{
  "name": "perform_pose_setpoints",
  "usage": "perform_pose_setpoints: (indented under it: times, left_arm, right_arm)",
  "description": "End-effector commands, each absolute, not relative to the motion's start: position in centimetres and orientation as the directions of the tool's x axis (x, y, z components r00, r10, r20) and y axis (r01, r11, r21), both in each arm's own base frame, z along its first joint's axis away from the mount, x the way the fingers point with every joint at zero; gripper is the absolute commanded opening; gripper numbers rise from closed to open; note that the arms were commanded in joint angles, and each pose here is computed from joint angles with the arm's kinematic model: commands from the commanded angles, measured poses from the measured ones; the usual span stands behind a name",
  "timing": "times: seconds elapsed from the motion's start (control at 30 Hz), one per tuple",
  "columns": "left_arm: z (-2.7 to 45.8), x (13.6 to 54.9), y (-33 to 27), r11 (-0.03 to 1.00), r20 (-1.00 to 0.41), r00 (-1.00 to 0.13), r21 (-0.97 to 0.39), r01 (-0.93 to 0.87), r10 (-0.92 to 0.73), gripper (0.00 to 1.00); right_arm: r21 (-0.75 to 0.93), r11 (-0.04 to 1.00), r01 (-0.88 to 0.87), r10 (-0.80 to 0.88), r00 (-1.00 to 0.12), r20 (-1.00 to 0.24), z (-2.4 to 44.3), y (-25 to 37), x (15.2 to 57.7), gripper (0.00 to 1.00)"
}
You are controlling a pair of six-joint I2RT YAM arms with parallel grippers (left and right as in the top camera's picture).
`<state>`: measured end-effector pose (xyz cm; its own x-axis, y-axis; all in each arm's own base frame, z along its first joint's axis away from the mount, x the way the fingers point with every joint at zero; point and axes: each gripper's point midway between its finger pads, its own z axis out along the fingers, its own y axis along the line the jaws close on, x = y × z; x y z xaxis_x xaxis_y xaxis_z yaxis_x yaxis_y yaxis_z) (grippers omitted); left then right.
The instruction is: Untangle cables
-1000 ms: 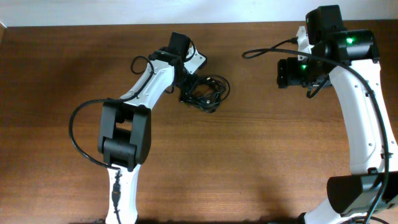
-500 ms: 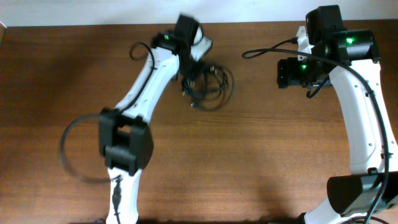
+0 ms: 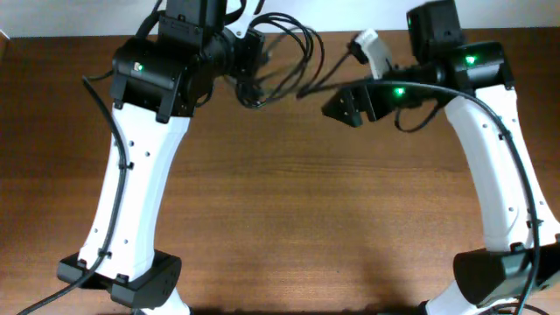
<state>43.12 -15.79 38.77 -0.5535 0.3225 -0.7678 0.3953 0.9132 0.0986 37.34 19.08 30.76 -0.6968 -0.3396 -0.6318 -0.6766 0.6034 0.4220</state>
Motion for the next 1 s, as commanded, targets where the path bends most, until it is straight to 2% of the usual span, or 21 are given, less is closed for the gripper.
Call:
perform_pose_setpoints:
  times: [0.0, 0.17, 0.3, 0.43, 0.5, 0.57, 0.63, 0.7, 0.9, 0.93, 0.97]
  left_arm:
    - [39.9, 43.0, -14.4, 0.935, -0.781, -0.547, 0.13, 0.331, 0.302, 0.01]
    - [42.8, 41.6, -13.8, 0.939, -0.826, -0.489, 0.13, 0.318, 0.28, 0.01]
    - [46.2, 39.6, -12.4, 0.951, -0.873, -0.418, 0.144, 0.275, 0.253, 0.01]
    - [47.3, 38.8, -12.0, 0.953, -0.884, -0.397, 0.143, 0.269, 0.245, 0.04]
    - [47.3, 38.5, -11.9, 0.953, -0.885, -0.397, 0.143, 0.269, 0.245, 0.04]
    - [47.1, 38.4, -11.9, 0.952, -0.879, -0.406, 0.144, 0.27, 0.248, 0.04]
    - [47.0, 38.3, -11.8, 0.952, -0.876, -0.412, 0.144, 0.271, 0.251, 0.04]
    - [46.8, 38.2, -11.8, 0.951, -0.873, -0.417, 0.145, 0.272, 0.252, 0.04]
    - [46.9, 38.2, -11.8, 0.951, -0.874, -0.416, 0.144, 0.272, 0.252, 0.06]
    - [46.9, 38.2, -11.8, 0.951, -0.874, -0.415, 0.144, 0.272, 0.251, 0.06]
    - [47.0, 38.1, -11.8, 0.952, -0.876, -0.413, 0.144, 0.272, 0.25, 0.06]
  right_arm:
    - [0.347, 0.483, -0.804, -0.343, -0.539, -0.77, 36.4, 21.0, 36.2, 0.84]
    - [0.228, 0.431, -0.873, -0.44, -0.424, -0.792, 36.7, 23.9, 34.8, 0.84]
    - [0.179, 0.443, -0.878, -0.491, -0.404, -0.772, 36.0, 25.1, 34.3, 0.84]
    - [0.175, 0.42, -0.89, -0.507, -0.39, -0.769, 35.9, 25.7, 33.7, 0.84]
    - [0.11, 0.394, -0.913, -0.549, -0.33, -0.768, 35.5, 25.5, 33.7, 0.84]
    - [-0.026, 0.42, -0.907, -0.613, -0.263, -0.745, 35.0, 24.3, 35.3, 0.92]
    - [-0.19, 0.417, -0.889, -0.688, -0.172, -0.705, 35.0, 23.1, 37.1, 0.92]
    - [-0.257, 0.391, -0.884, -0.713, -0.114, -0.691, 35.3, 22.9, 37.7, 0.92]
    - [-0.308, 0.297, -0.904, -0.698, 0.015, -0.716, 36.3, 26.6, 36.6, 0.92]
    - [-0.321, 0.271, -0.908, -0.707, 0.038, -0.706, 36.1, 27.6, 36.2, 0.91]
    - [-0.326, 0.262, -0.908, -0.719, 0.041, -0.694, 35.5, 28.3, 36.2, 0.84]
